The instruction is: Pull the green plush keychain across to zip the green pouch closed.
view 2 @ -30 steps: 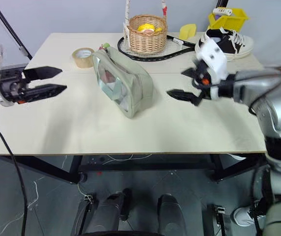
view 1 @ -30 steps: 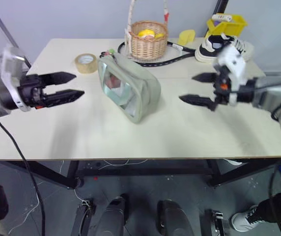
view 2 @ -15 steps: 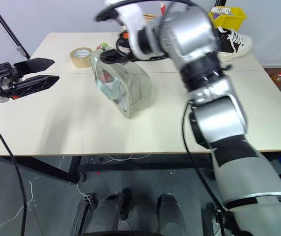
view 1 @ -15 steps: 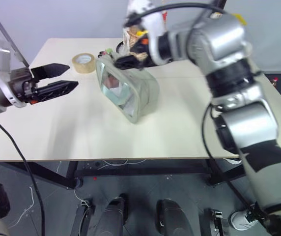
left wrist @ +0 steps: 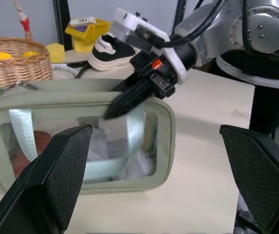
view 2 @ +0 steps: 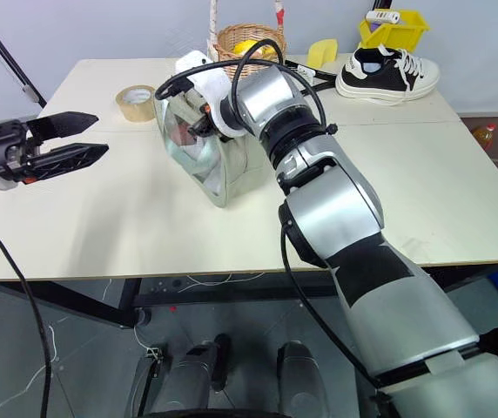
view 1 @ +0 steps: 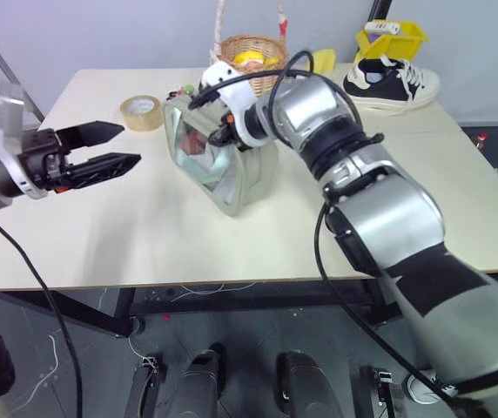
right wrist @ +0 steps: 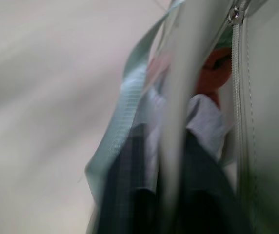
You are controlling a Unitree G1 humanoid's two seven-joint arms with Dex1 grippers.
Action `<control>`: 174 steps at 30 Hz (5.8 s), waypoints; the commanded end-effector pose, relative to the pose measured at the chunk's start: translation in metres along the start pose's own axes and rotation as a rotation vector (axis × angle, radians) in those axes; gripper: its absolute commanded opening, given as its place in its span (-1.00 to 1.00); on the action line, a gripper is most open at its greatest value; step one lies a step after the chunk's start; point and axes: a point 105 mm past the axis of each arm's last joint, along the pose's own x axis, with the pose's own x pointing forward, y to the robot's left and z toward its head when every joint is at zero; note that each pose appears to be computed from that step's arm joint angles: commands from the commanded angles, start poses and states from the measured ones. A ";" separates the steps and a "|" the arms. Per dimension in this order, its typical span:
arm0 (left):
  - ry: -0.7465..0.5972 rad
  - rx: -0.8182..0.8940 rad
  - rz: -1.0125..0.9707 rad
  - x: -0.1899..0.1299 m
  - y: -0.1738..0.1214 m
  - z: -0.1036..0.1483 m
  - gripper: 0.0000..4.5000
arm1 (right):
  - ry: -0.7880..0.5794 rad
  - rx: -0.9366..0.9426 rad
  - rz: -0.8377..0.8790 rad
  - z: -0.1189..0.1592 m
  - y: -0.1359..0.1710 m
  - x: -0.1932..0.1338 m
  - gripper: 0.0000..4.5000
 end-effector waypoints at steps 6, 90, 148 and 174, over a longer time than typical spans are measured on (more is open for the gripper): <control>-0.004 0.065 0.000 -0.001 -0.001 0.012 1.00 | -0.093 -0.547 0.294 0.025 0.016 -0.072 -0.98; 0.207 0.110 -0.213 0.048 -0.003 -0.042 1.00 | 0.066 -0.537 0.053 -0.119 -0.029 -0.169 -0.96; 0.188 0.189 -0.200 0.100 0.001 -0.052 0.88 | 0.038 -0.503 0.051 -0.120 -0.024 -0.167 -1.00; 0.177 0.173 -0.154 0.113 -0.011 -0.062 -1.00 | -0.262 -0.498 0.080 -0.040 0.007 -0.155 0.98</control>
